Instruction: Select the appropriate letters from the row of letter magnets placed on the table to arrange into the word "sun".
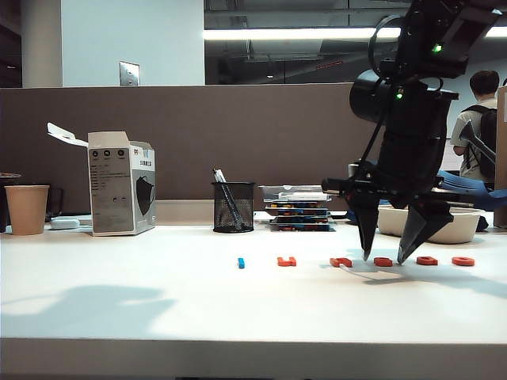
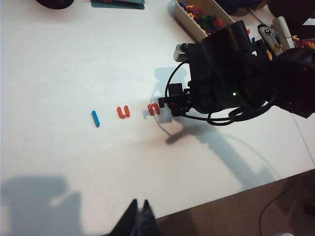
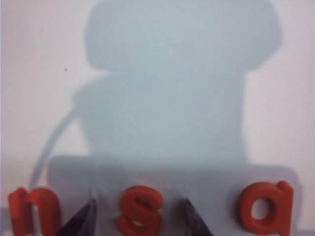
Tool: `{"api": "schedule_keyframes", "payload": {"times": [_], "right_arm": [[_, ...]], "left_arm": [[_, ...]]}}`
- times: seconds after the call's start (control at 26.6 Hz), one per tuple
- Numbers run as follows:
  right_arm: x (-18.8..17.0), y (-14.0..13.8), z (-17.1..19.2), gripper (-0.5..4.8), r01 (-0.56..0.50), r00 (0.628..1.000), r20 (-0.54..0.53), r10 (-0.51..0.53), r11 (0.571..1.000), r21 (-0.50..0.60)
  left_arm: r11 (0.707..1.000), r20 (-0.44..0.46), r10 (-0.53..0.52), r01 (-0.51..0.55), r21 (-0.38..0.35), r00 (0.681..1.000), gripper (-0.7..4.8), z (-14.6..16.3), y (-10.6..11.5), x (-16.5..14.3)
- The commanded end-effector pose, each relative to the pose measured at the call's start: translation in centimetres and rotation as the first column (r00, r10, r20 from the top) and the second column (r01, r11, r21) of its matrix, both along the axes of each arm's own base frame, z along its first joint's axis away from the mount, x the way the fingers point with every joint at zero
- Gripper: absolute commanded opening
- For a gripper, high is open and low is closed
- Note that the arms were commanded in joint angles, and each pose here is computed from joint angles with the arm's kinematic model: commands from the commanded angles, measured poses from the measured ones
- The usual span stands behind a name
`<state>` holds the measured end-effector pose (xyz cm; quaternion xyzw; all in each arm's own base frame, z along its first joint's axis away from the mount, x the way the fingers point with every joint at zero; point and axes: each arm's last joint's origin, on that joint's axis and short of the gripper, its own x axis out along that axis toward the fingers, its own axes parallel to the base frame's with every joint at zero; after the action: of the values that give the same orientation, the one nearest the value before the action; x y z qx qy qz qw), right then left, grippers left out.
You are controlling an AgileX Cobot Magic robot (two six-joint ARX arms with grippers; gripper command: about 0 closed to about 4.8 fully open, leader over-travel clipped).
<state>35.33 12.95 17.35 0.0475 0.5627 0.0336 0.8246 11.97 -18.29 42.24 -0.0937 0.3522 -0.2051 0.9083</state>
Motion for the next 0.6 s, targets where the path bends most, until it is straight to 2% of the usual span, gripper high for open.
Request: {"api": "schedule_keyframes", "payload": {"times": [0.04, 0.38, 0.45, 0.6], "right_arm": [[0.02, 0.3, -0.32, 2.2, -0.008, 1.0, -0.01, 0.008, 1.0, -0.004], [-0.4, 0.52, -0.81, 2.2, -0.018, 0.998, -0.058, 0.016, 1.0, -0.023], [-0.52, 0.46, -0.86, 1.99, -0.018, 0.997, -0.072, 0.015, 0.999, -0.03], [-0.7, 0.39, -0.92, 1.98, -0.019, 0.996, -0.091, 0.015, 0.999, -0.037]], "left_arm": [[1.0, 0.011, 0.001, -0.001, -0.015, 1.0, -0.04, 0.23, 0.02, -0.02], [1.0, 0.011, 0.001, -0.001, -0.015, 1.0, -0.04, 0.23, 0.01, -0.02], [1.0, 0.011, 0.001, -0.001, -0.015, 1.0, -0.04, 0.23, 0.02, -0.02], [1.0, 0.011, 0.001, -0.001, -0.015, 1.0, -0.04, 0.23, 0.02, -0.02]]}}
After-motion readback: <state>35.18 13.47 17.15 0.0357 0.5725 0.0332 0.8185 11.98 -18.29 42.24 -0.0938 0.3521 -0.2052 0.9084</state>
